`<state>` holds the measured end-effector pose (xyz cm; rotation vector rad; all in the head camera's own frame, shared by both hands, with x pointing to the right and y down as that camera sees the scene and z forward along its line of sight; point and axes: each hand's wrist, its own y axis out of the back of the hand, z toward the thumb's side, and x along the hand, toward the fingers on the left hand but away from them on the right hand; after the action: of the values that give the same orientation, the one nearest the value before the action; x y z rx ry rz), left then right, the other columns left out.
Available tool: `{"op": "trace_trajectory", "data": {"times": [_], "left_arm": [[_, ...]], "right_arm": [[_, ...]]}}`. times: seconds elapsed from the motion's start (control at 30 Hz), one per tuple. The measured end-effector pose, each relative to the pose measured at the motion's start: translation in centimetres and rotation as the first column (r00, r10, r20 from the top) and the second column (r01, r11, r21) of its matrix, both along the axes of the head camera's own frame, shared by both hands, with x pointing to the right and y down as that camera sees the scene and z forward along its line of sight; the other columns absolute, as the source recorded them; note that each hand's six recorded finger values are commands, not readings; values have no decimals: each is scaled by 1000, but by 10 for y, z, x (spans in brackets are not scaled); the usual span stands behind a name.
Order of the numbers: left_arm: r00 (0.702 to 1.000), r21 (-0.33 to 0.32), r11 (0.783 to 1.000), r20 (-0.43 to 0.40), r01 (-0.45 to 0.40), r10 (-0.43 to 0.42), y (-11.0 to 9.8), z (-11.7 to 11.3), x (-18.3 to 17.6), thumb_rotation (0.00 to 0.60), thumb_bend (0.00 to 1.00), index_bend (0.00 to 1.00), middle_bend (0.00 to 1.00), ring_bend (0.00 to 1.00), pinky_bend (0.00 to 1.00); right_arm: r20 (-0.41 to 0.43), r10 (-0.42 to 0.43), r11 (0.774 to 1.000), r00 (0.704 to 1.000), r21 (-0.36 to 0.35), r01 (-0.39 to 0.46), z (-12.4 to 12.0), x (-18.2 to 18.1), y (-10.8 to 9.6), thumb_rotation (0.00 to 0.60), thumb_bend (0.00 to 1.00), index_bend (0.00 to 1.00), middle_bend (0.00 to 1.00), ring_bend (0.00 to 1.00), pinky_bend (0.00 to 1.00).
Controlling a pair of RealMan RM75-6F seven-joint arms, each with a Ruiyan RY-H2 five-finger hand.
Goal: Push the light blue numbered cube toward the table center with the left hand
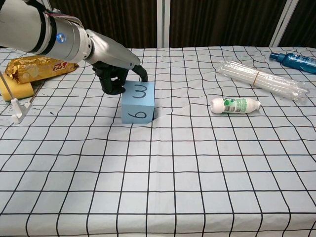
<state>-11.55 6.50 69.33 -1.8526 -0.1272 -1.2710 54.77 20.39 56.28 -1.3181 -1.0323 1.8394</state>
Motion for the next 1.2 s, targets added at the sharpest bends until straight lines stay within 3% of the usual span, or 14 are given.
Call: {"op": "trace_trajectory", "data": {"times": [0.63,0.8,0.97,1.1,1.2], "left_arm": [[999,56,998,-26,33,-32,-12,-11,-5,600,515,168,802,836,814],[997,99,993,-33,69,-66,-20,-19,-14,600,501,168,803,836,814],[990,170,976,-54,138,-131,-31,-33,-34,600,418,169,785,820,810],[978,263,943,-92,206,-188,-37,-51,-62,600,315,198,663,691,712],[967,354,901,-130,252,-219,-38,-69,-90,600,240,209,482,441,554]], "right_arm": [[2,-2,1000,1000,-2,2,-1,-2,-1,600,157,0,0,0,0],[4,-8,1000,1000,4,8,-3,-5,-2,600,158,0,0,0,0],[7,-17,1000,1000,13,17,-6,-7,-3,600,158,0,0,0,0],[10,-24,1000,1000,21,24,-7,-9,-4,600,158,0,0,0,0],[15,-35,999,999,29,35,-9,-12,-5,600,157,0,0,0,0]]}}
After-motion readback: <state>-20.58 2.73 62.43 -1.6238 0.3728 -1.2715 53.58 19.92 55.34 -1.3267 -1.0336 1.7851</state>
